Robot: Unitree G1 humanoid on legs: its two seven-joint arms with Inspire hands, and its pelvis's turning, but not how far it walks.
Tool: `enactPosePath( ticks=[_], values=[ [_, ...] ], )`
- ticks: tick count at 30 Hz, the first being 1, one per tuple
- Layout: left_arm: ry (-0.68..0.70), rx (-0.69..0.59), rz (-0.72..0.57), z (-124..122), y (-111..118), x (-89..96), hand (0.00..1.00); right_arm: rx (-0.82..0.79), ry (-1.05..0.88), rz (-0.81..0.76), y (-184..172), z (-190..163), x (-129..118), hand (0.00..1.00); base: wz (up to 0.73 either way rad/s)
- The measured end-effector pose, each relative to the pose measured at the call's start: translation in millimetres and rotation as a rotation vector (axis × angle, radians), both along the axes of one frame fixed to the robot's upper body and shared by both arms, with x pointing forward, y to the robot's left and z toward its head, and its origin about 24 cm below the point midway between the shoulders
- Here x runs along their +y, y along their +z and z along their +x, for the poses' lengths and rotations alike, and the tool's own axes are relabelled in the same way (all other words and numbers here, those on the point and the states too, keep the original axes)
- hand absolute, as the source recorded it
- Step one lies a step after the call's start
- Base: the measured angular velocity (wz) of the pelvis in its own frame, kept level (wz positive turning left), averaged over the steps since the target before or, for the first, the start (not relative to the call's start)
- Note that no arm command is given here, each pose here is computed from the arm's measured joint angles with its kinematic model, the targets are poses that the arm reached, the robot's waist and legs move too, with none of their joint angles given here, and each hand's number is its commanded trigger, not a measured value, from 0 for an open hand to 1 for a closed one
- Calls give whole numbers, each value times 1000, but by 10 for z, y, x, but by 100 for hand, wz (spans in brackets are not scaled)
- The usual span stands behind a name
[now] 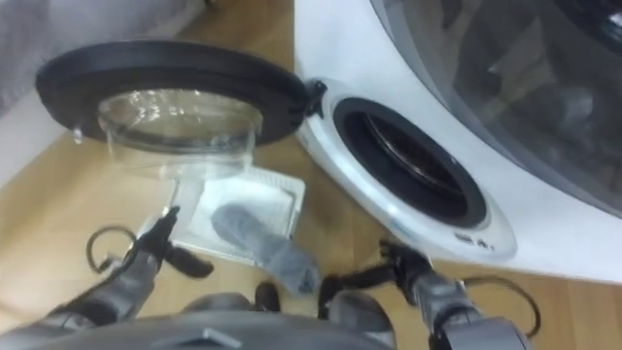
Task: Put towel into washing machine
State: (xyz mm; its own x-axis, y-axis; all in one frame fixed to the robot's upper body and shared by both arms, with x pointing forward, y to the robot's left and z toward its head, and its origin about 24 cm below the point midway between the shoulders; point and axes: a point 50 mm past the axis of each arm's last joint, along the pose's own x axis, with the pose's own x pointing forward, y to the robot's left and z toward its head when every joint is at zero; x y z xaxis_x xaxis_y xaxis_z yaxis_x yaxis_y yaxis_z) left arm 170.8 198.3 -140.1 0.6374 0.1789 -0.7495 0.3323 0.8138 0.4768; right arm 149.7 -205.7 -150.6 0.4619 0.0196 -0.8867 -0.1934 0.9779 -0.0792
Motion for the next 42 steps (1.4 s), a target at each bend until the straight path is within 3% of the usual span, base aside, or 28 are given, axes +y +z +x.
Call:
enactPosePath(
  ticks=[8, 12, 21, 27, 42],
  values=[
    [-117, -138, 61, 492, 235, -106, 0, -111, 30, -60, 145, 377, 75, 0, 1],
    [-224, -269, 94, 900, 500, -267, 0, -157, 9, -70, 199, 495, 113, 0, 34],
    [-229, -361, 210, 1071, 669, -125, 0, -325, 80, -59, 427, 850, 308, 0, -18],
    [-344, -453, 271, 1293, 867, -275, 0, -382, 75, -15, 520, 958, 377, 0, -11],
    [-646, -503, 427, 1359, 955, -428, 0, -457, -2, 147, 615, 1034, 456, 0, -3]
  ],
)
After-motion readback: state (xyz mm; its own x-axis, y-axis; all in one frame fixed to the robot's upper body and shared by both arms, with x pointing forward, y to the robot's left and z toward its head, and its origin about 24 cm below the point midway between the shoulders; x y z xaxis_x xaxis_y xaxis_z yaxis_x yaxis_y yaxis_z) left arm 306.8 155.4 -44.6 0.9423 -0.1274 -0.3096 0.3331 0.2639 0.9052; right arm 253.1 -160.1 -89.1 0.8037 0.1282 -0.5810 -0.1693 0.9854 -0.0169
